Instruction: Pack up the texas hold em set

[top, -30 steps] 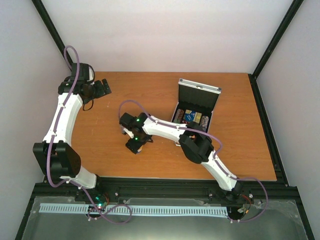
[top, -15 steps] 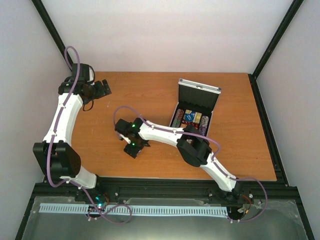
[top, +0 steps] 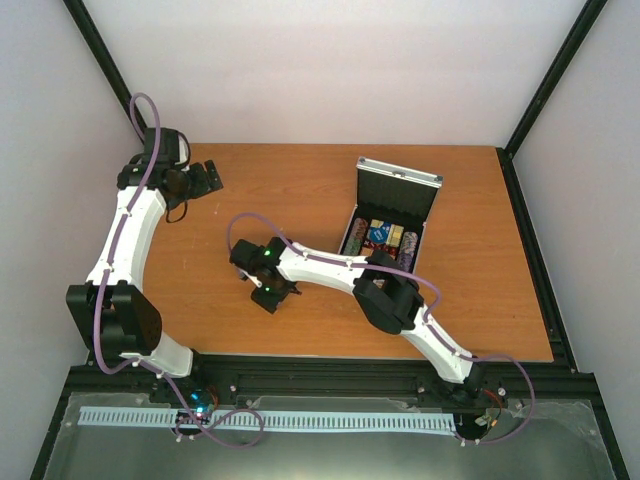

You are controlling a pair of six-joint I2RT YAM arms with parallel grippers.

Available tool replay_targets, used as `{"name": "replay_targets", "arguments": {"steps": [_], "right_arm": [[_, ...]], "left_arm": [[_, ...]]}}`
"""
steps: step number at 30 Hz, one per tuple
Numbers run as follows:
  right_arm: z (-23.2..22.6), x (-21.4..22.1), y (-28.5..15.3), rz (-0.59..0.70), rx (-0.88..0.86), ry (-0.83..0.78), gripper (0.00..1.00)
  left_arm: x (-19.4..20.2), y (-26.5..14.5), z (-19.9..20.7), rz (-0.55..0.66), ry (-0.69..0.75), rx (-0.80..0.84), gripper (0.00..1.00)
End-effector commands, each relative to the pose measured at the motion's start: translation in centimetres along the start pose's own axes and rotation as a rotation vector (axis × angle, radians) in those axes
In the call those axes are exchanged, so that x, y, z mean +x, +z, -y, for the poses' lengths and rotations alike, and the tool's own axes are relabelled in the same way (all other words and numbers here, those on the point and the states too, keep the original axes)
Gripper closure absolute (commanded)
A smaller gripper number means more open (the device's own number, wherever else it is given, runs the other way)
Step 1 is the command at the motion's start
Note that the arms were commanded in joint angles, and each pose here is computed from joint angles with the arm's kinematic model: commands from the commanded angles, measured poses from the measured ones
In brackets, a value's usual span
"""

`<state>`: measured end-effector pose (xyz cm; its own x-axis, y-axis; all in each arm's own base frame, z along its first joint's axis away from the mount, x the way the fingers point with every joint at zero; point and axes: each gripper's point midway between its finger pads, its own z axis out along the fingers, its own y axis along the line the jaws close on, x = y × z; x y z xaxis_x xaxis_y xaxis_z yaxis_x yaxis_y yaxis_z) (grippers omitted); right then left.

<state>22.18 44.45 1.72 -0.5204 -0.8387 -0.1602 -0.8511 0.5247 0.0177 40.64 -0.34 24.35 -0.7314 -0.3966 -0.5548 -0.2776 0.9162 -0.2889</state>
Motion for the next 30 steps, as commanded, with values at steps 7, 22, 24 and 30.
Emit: {"name": "replay_targets", "arguments": {"steps": [7,22,24,30], "right_arm": [[1.3,3.5,3.3,-0.129,0.034,0.013,0.54],[4.3,1.4,-2.3,-0.004,0.071,0.092,0.59],[4.8,1.2,-3.5,0.011,0.078,0.103,0.59],[8.2,1.7,-7.3,0.047,0.13,0.164,0.59]], "left_arm": [[-0.3,-0.9,-0.4,0.021,0.008,-0.011,0.0],[-0.3,-1.3,-0.3,0.028,0.007,-0.008,0.0],[-0.3,-1.2,-0.3,0.028,0.004,-0.004,0.0],[-0.3,-1.1,-0.2,0.025,0.003,0.002,0.0]]}}
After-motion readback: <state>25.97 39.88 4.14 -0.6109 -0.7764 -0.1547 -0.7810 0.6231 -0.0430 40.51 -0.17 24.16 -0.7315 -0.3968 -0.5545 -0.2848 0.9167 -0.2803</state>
